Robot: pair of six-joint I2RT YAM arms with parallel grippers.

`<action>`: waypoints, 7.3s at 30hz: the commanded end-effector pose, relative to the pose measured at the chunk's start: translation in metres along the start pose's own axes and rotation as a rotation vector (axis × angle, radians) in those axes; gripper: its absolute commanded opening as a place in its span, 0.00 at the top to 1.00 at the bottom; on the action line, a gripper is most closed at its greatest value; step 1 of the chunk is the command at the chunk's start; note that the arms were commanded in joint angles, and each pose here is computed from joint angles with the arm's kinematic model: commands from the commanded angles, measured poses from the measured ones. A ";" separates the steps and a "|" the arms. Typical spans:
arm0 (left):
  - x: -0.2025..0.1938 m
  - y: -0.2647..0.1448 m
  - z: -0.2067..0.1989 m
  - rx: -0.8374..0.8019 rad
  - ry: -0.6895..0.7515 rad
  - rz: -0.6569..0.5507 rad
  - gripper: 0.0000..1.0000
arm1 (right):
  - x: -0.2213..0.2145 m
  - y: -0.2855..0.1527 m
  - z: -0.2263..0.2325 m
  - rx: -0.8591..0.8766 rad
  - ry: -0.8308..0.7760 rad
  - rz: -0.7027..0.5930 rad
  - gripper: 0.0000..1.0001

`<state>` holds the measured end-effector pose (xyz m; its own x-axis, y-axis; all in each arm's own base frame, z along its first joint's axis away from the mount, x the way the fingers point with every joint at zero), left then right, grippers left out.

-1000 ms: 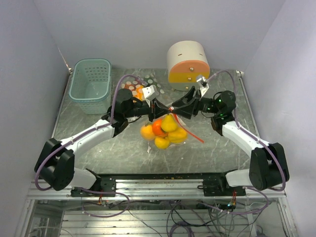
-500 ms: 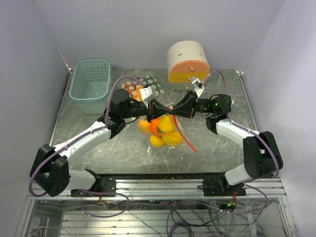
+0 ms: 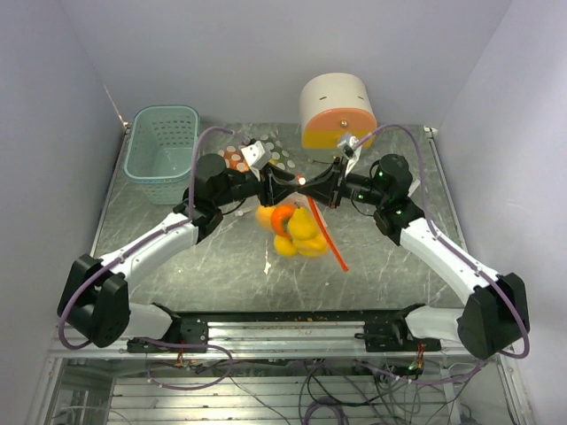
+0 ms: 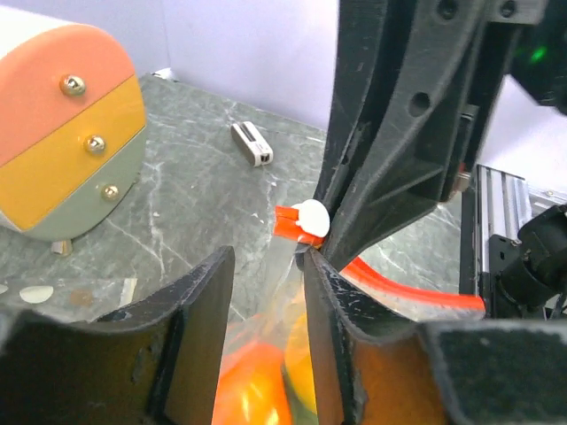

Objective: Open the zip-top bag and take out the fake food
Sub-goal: Pick up the zipper food storage bag at the center of the board, then unzip the zipper food storage bag at the center of the board.

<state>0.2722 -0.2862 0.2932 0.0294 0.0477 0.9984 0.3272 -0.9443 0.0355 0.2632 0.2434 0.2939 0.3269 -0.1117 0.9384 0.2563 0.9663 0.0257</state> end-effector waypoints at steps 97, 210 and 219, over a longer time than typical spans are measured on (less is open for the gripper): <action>0.048 -0.008 -0.008 0.017 -0.022 -0.156 0.93 | -0.039 -0.030 -0.014 -0.351 -0.093 0.104 1.00; 0.006 0.026 -0.018 -0.533 -0.017 -0.174 0.52 | 0.011 -0.038 0.009 -0.079 -0.096 0.011 1.00; 0.009 0.015 -0.018 -0.622 -0.059 -0.247 0.93 | 0.005 -0.039 0.003 -0.104 -0.091 0.035 1.00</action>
<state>0.2726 -0.3189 0.2701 0.2219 0.1792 0.9585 -0.2050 -0.9524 0.2255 0.2534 0.2047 0.2977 0.2543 -0.0650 0.9649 0.3552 0.9343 -0.0306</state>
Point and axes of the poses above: each gripper's point midway between its finger pads, its own y axis out along the fingers, its own z axis along the line the jaws close on, x = y × z, the point moved 4 cm from there along -y, back along the fingers, and after that the axes turned 4 degrees about y, right-handed, at the moved point
